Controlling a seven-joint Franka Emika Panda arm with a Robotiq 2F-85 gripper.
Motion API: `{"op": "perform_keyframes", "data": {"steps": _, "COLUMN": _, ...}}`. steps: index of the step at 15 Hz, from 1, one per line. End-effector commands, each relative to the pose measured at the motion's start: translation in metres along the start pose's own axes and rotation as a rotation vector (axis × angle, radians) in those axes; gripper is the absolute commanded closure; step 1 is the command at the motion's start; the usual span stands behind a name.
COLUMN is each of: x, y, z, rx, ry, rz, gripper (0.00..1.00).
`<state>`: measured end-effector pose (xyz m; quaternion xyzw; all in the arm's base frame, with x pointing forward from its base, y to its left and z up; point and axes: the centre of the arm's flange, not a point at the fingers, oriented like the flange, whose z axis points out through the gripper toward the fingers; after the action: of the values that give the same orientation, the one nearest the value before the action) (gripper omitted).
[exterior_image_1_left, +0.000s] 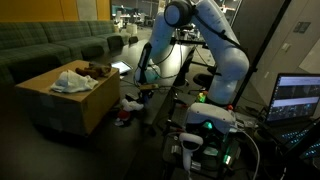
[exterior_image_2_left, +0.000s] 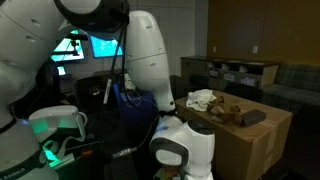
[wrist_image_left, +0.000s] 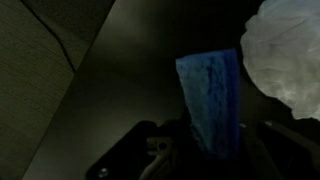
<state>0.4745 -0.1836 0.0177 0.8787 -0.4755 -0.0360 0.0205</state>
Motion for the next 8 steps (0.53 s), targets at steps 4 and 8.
{"op": "perform_keyframes", "data": {"steps": 4, "x": -0.044, "y": -0.017, "z": -0.111, "rx": -0.096, "ry": 0.058, "rz": -0.199, "gripper": 0.98}}
{"op": "perform_keyframes", "data": {"steps": 8, "x": -0.069, "y": -0.034, "z": -0.181, "rx": -0.147, "ry": 0.164, "rz": -0.303, "gripper": 0.98}}
